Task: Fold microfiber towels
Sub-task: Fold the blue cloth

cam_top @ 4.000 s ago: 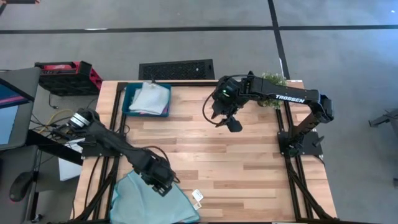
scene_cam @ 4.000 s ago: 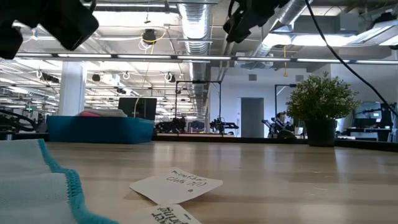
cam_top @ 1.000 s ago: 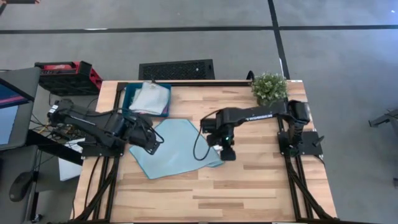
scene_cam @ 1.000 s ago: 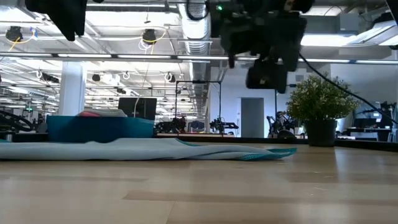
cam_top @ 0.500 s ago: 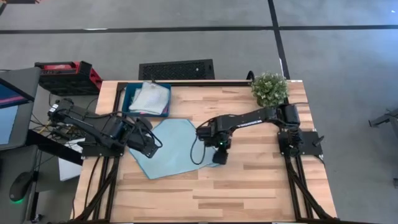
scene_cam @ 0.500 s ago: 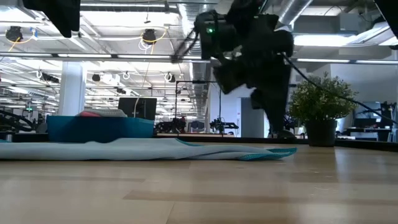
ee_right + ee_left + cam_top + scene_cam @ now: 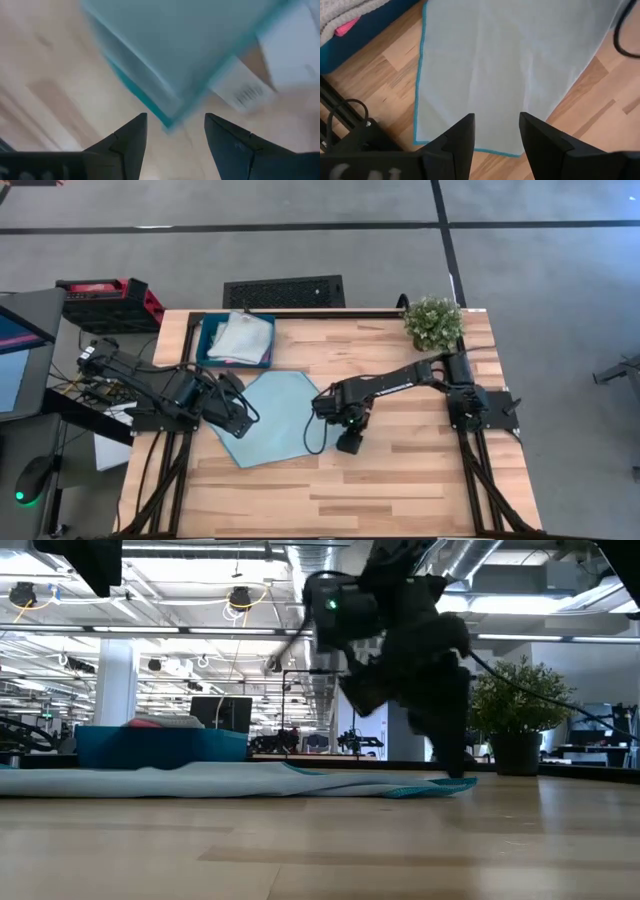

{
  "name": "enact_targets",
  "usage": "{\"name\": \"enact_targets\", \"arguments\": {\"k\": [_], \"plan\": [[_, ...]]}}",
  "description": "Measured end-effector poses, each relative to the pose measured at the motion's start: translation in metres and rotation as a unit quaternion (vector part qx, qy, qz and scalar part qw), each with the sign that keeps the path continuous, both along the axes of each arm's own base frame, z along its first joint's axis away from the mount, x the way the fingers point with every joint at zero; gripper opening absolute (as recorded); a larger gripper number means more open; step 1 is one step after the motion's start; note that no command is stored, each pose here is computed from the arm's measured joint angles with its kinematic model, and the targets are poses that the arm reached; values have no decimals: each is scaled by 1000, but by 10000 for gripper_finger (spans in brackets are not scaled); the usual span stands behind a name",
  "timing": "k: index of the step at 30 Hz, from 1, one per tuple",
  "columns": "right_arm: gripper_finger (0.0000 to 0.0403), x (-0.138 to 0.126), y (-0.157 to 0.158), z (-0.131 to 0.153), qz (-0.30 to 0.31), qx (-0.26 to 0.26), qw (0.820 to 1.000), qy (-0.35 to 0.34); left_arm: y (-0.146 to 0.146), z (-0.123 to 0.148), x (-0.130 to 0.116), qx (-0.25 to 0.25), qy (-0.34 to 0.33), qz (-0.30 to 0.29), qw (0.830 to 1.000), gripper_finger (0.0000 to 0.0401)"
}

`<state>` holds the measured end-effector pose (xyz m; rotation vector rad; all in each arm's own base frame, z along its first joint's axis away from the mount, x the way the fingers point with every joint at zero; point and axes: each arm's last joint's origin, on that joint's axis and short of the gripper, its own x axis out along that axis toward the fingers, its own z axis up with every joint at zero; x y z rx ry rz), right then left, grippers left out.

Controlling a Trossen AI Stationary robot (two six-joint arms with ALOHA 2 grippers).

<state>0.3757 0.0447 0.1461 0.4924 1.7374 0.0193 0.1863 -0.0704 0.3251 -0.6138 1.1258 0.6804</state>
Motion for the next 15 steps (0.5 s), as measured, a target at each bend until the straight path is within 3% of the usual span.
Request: {"name": "enact_targets", "arguments": {"k": [15], "plan": [[221,4,5,1,-11,-17,1000,-17,-1,0,0,0,0,-2,1000,147]]}}
